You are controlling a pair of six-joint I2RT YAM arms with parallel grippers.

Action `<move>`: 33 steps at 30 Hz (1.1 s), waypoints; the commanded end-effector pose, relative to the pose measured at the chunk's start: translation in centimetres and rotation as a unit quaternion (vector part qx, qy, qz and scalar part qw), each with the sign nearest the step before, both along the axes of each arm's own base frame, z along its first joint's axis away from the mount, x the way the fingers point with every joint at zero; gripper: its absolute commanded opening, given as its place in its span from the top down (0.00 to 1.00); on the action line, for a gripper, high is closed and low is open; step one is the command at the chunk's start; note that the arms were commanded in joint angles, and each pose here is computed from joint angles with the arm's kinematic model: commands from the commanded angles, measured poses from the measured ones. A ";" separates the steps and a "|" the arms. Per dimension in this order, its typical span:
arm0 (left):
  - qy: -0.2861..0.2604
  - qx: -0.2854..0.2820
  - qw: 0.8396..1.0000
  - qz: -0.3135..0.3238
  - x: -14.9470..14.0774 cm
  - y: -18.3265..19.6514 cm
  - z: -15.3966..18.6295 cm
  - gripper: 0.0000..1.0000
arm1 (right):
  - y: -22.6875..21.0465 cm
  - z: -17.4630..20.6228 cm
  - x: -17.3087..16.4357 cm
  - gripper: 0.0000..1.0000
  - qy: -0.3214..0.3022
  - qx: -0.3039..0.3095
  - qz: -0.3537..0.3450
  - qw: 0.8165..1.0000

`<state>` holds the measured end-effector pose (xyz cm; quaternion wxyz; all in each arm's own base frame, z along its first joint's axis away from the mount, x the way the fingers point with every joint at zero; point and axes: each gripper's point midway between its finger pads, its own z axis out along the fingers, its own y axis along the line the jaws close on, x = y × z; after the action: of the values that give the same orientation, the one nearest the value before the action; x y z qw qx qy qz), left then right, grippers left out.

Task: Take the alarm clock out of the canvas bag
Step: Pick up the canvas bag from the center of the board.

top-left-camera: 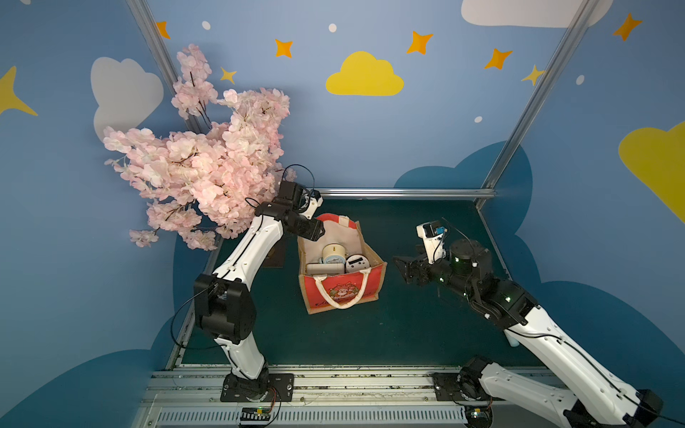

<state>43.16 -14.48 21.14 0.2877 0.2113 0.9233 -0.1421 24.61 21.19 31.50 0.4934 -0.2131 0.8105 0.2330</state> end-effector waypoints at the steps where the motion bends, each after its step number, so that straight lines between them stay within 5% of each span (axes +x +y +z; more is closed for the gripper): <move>1: 0.008 -0.004 1.000 -0.007 -0.1 -0.1 0.4 0.57 | -0.7 -0.9 -0.1 0.12 0.002 -0.020 -0.009 1.000; 6: -0.001 -0.008 1.000 -0.003 -0.2 -0.1 1.3 0.97 | -1.4 -1.3 0.0 0.11 0.001 -0.027 -0.020 0.999; 17: -0.106 -0.086 0.990 0.022 1.5 -1.6 8.4 0.97 | -1.3 -0.4 -0.1 0.11 -0.007 -0.012 -0.015 1.000; 26: -0.239 -0.119 0.962 0.049 3.8 -2.6 17.8 0.97 | -1.3 0.4 -0.2 0.12 -0.010 0.000 -0.018 1.000; 33: -0.307 -0.117 0.944 0.038 2.7 -5.1 22.1 0.97 | -1.2 1.3 -0.6 0.12 -0.012 0.017 -0.010 1.000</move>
<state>45.91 -18.90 33.50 0.4517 0.1837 0.8589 -0.1568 24.28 19.99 30.98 0.4940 -0.2071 0.8154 0.2196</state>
